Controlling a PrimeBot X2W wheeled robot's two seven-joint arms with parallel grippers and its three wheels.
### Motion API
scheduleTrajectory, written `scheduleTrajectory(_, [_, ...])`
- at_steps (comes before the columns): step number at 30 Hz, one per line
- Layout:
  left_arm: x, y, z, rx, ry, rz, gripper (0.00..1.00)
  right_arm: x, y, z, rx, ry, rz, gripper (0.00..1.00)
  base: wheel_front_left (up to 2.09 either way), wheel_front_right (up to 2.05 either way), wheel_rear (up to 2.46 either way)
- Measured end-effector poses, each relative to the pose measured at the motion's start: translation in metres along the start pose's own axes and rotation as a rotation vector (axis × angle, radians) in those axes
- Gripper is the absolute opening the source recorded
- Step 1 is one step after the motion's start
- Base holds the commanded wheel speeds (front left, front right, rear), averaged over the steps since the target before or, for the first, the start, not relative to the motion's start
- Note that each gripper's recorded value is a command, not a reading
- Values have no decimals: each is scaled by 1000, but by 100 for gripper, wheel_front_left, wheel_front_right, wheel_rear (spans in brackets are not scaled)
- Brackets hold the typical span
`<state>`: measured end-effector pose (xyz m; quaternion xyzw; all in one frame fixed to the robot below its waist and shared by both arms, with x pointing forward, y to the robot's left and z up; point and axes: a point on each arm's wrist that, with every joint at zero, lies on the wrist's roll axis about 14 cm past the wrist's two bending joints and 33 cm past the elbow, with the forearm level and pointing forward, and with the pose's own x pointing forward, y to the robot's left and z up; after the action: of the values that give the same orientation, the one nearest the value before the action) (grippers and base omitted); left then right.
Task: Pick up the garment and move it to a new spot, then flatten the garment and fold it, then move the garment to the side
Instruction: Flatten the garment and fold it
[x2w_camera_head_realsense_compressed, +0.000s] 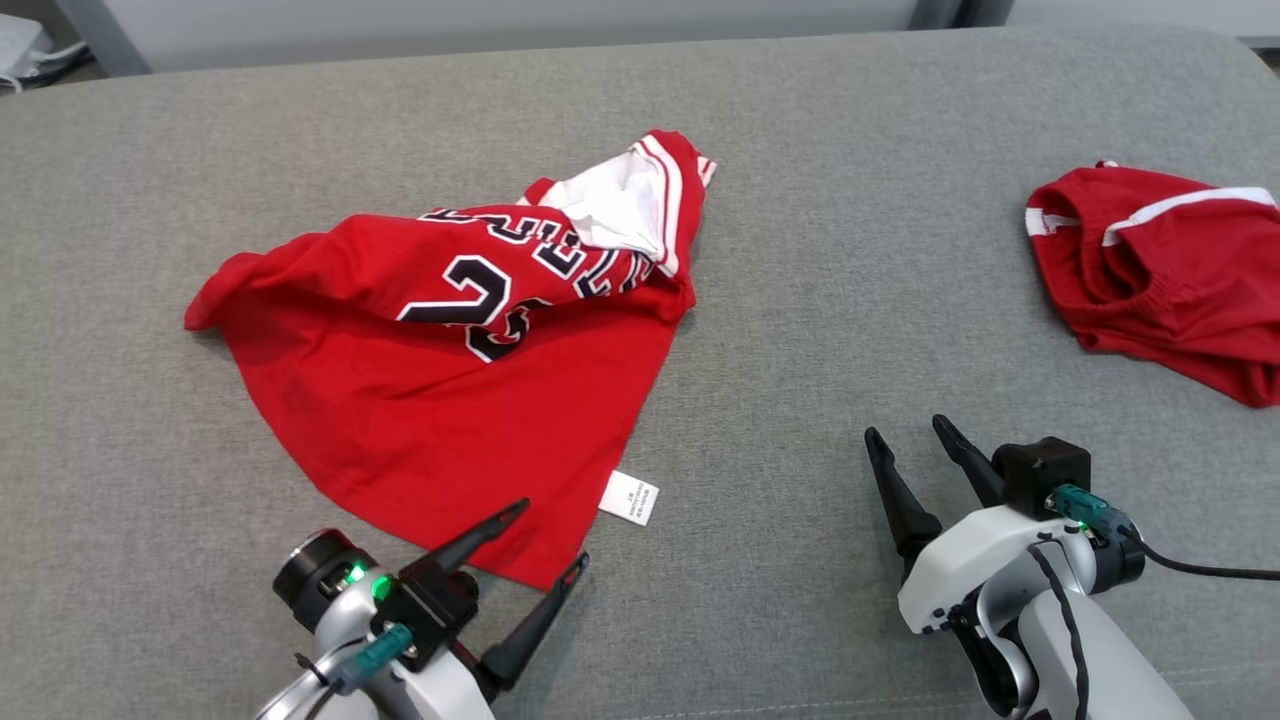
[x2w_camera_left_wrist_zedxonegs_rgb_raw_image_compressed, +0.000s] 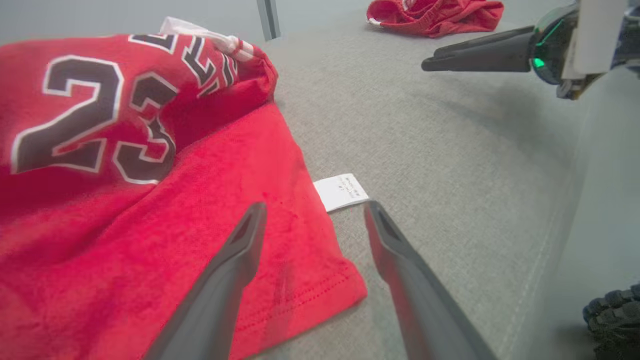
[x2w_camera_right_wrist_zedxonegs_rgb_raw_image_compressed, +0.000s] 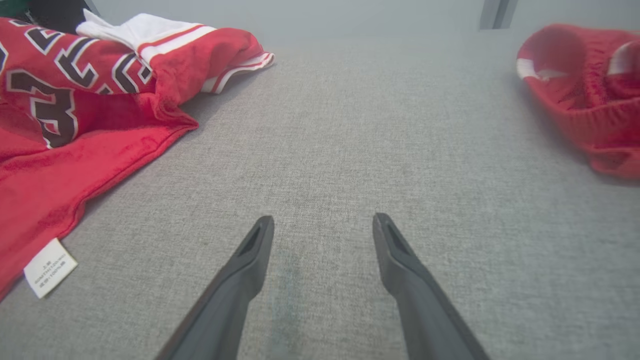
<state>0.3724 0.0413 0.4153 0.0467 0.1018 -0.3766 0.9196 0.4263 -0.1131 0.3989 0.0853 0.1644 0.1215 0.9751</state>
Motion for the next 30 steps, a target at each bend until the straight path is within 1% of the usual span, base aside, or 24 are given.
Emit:
scheduleTrajectory(4, [2,-19,-17,22,51,-69,100,-3,-9,-2,7,-1,-28,100,0,0,0])
scheduleTrajectory(10, [-1,-22,-26,41,83,-82,100,-3,-12,0,12,-11,-37,100,0,0,0])
scheduleTrajectory(11, [-2,-22,-28,43,89,-81,96,-3,-12,-1,12,-10,-36,100,0,0,0])
scheduleTrajectory(12, [-3,-22,-30,45,95,-81,80,-2,-12,-1,12,-8,-35,100,0,0,0])
scheduleTrajectory(13, [-3,-21,-32,48,100,-81,69,-2,-11,-2,12,-7,-35,100,0,0,0])
scheduleTrajectory(14, [-4,-22,-34,51,107,-83,52,-2,-11,-2,11,-6,-34,100,0,0,0])
scheduleTrajectory(15, [-5,-22,-35,55,111,-85,46,-1,-11,-1,10,-6,-33,100,0,0,0])
scheduleTrajectory(16, [-5,-23,-36,57,114,-88,45,-1,-11,-1,10,-7,-32,100,0,0,0])
scheduleTrajectory(17, [-5,-24,-37,63,118,-93,45,0,-11,0,9,-9,-31,100,0,0,0])
scheduleTrajectory(19, [-4,-26,-39,66,123,-98,49,2,-11,1,7,-12,-32,100,0,0,0])
scheduleTrajectory(20, [-4,-26,-40,65,124,-100,56,2,-12,1,8,-10,-32,100,0,0,0])
scheduleTrajectory(21, [-3,-27,-40,64,125,-101,76,2,-12,0,8,-8,-34,100,0,0,0])
scheduleTrajectory(23, [-2,-28,-41,68,126,-106,91,1,-14,-1,9,-6,-37,100,0,0,0])
scheduleTrajectory(24, [-2,-28,-41,67,126,-108,94,1,-14,-1,9,-6,-39,100,0,0,0])
scheduleTrajectory(26, [-1,-28,-41,68,126,-110,95,1,-16,-1,10,-6,-43,100,0,0,0])
scheduleTrajectory(27, [0,-28,-42,73,127,-113,94,0,-16,-1,10,-6,-45,100,0,0,0])
scheduleTrajectory(29, [0,-28,-43,75,131,-115,78,0,-18,0,10,-8,-48,100,0,0,0])
scheduleTrajectory(30, [1,-28,-44,74,133,-115,71,-1,-19,0,11,-10,-51,100,0,0,0])
